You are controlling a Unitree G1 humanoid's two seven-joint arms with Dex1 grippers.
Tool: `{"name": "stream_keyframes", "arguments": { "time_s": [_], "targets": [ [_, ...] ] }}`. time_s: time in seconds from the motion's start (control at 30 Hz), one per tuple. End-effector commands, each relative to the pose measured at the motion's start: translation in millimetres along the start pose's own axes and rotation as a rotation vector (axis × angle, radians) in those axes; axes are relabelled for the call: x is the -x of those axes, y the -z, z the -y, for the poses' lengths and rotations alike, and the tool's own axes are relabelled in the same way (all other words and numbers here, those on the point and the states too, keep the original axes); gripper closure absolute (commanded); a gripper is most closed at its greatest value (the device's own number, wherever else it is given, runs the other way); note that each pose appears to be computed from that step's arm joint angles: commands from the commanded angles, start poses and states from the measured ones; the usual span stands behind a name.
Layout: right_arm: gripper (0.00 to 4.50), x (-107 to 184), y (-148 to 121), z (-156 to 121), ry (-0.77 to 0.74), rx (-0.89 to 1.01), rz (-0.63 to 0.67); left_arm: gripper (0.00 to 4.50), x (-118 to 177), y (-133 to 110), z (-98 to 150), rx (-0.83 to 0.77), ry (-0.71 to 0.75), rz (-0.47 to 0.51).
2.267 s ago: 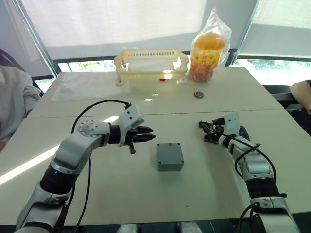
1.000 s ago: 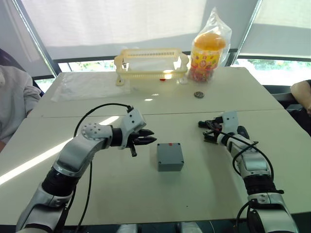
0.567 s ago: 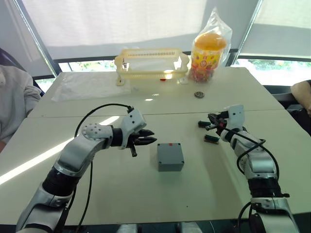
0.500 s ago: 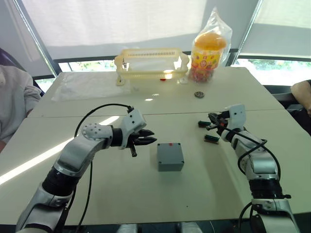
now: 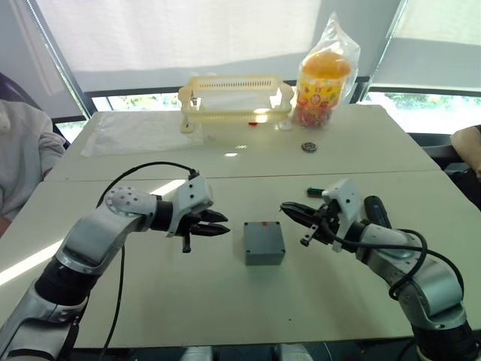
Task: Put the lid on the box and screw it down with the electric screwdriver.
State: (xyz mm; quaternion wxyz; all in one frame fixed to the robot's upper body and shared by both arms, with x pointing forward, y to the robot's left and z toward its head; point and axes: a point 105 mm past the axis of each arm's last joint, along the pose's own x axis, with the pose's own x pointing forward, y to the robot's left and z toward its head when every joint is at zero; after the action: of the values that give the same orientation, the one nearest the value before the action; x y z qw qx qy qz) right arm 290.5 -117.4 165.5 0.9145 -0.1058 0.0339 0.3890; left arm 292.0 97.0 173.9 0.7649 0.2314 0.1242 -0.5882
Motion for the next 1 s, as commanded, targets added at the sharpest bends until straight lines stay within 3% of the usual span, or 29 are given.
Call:
{"name": "stream_keyframes", "arguments": {
  "time_s": [0.03,1.0],
  "targets": [
    [4.45,0,0,-7,-0.039,0.010,0.002,3.37,2,-7,-1,-0.036,-0.020,0.019],
    [4.45,-5,22,1,-0.019,0.036,-0.052,3.37,-4,-6,2,-0.028,-0.028,0.027]
  ]
}}
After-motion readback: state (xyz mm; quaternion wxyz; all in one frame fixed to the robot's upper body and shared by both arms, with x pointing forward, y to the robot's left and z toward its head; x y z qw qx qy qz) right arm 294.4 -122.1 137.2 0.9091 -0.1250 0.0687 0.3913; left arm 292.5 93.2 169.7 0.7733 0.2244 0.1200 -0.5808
